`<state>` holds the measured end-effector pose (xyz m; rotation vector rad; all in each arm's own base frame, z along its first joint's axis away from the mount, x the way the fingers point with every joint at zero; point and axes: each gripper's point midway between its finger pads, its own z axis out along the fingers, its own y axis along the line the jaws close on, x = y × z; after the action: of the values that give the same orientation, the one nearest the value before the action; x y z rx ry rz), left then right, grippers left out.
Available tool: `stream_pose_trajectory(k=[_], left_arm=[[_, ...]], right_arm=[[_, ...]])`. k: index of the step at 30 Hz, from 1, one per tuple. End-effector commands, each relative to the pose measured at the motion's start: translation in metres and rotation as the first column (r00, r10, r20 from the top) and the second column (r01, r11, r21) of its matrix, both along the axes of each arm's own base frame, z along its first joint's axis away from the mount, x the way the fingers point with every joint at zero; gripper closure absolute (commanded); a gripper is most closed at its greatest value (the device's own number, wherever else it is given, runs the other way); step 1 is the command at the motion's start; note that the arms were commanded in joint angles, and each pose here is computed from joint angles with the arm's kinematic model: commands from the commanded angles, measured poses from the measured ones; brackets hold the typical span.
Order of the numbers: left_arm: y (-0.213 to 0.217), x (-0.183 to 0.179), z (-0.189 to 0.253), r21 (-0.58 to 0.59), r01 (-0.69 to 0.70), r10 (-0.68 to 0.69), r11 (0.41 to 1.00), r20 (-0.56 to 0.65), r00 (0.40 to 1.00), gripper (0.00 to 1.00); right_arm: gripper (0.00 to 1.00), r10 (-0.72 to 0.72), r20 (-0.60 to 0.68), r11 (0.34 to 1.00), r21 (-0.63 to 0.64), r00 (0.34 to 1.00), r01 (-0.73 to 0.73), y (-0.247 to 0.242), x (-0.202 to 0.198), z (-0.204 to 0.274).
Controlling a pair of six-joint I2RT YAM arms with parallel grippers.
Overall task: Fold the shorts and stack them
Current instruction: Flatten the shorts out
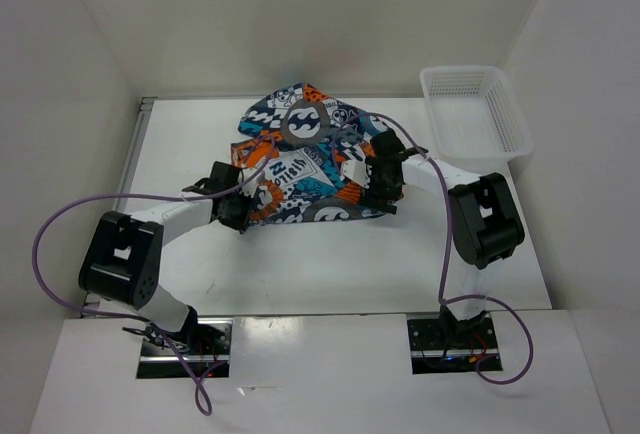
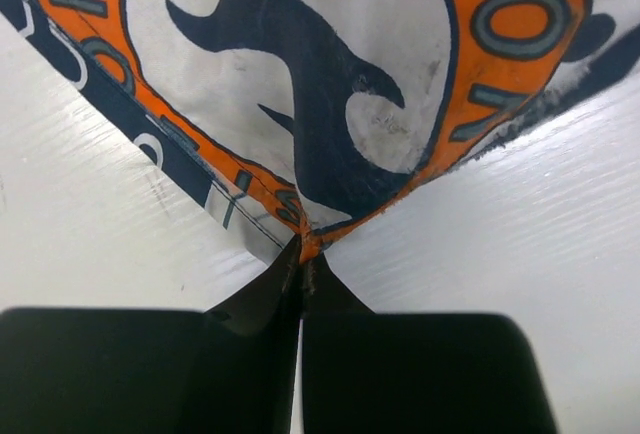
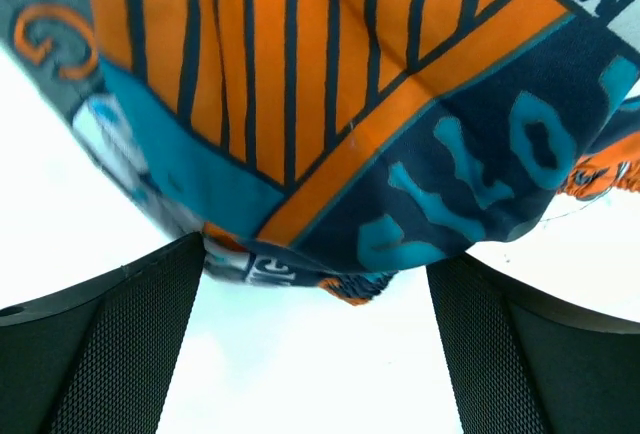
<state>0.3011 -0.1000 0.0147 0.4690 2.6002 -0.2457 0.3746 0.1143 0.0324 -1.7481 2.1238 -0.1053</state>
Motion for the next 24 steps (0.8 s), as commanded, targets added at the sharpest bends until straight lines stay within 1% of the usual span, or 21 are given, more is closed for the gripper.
stream_pose_trajectory(k=[1,3,6,8,9,10,12,13,14,15,16,17,18,19,20,21,23,24], left_arm=[[0.024,-0.005,0.000,0.075,-0.055,0.057,0.996,-0.031,0.998,1.00],[0.036,0.000,-0.003,0.085,-0.096,0.100,0.992,-0.036,0.994,1.00],[0.042,0.003,-0.006,0.088,-0.115,0.120,0.989,-0.047,0.992,1.00],[0.049,0.002,-0.011,0.095,-0.136,0.143,0.986,-0.070,0.987,1.00],[0.049,0.001,-0.013,0.097,-0.135,0.143,0.986,-0.079,0.987,1.00],[0.049,0.004,-0.013,0.097,-0.135,0.143,0.986,-0.078,0.987,1.00],[0.049,0.006,-0.017,0.100,-0.134,0.143,0.986,-0.089,0.986,1.00],[0.046,0.010,-0.016,0.090,-0.130,0.138,0.987,-0.089,0.986,1.00],[0.046,0.010,-0.016,0.090,-0.130,0.138,0.987,-0.089,0.986,1.00],[0.044,0.012,-0.017,0.081,-0.126,0.133,0.989,-0.093,0.987,1.00],[0.045,0.009,-0.020,0.086,-0.124,0.133,0.989,-0.111,0.985,1.00],[0.043,0.009,-0.020,0.078,-0.121,0.129,0.990,-0.113,0.985,1.00],[0.043,0.011,-0.019,0.075,-0.122,0.129,0.990,-0.103,0.986,0.99],[0.043,0.007,-0.024,0.079,-0.120,0.129,0.990,-0.120,0.984,0.99],[0.043,0.009,-0.024,0.077,-0.121,0.129,0.990,-0.110,0.985,0.99],[0.044,0.009,-0.024,0.085,-0.124,0.133,0.989,-0.108,0.985,0.99],[0.044,0.009,-0.024,0.085,-0.124,0.133,0.989,-0.108,0.985,1.00],[0.044,0.011,-0.021,0.082,-0.125,0.133,0.989,-0.099,0.986,1.00]], right_arm=[[0.05,0.079,-0.086,0.997,0.009,0.993,-0.079,0.002,-0.015,0.020],[0.05,0.105,-0.096,0.994,0.037,0.990,-0.102,0.008,-0.015,0.027],[0.05,0.131,-0.121,0.991,0.055,0.984,-0.125,0.008,-0.021,0.025],[0.05,0.157,-0.181,0.987,0.059,0.971,-0.149,0.005,-0.040,0.010],[0.05,0.159,-0.162,0.987,0.063,0.974,-0.150,0.007,-0.037,0.006],[0.05,0.163,-0.183,0.987,0.043,0.969,-0.158,0.002,-0.042,-0.006],[0.05,0.145,-0.183,0.989,0.024,0.972,-0.144,-0.001,-0.039,-0.017],[0.05,0.146,-0.165,0.989,0.030,0.975,-0.143,0.006,-0.031,-0.018],[0.05,0.117,-0.180,0.993,0.043,0.977,-0.111,0.009,-0.028,-0.025],[0.08,0.113,-0.171,0.993,0.049,0.979,-0.106,0.015,-0.023,-0.027],[0.08,0.103,-0.144,0.994,0.060,0.984,-0.095,0.020,-0.012,-0.025],[0.11,0.095,-0.141,0.995,0.054,0.985,-0.089,0.024,-0.010,-0.030],[0.15,0.059,-0.128,0.996,0.070,0.990,-0.051,0.027,-0.004,-0.030],[0.25,0.068,-0.117,0.996,0.073,0.991,-0.060,0.032,-0.002,-0.027],[0.31,0.057,-0.126,0.996,0.074,0.990,-0.048,0.033,-0.002,-0.032],[0.46,0.065,-0.123,0.996,0.064,0.990,-0.057,0.035,-0.003,-0.032],[0.62,0.047,-0.138,0.997,0.065,0.989,-0.038,0.033,-0.009,-0.040],[0.72,0.016,-0.125,0.997,0.081,0.992,-0.006,0.035,-0.007,-0.035]])
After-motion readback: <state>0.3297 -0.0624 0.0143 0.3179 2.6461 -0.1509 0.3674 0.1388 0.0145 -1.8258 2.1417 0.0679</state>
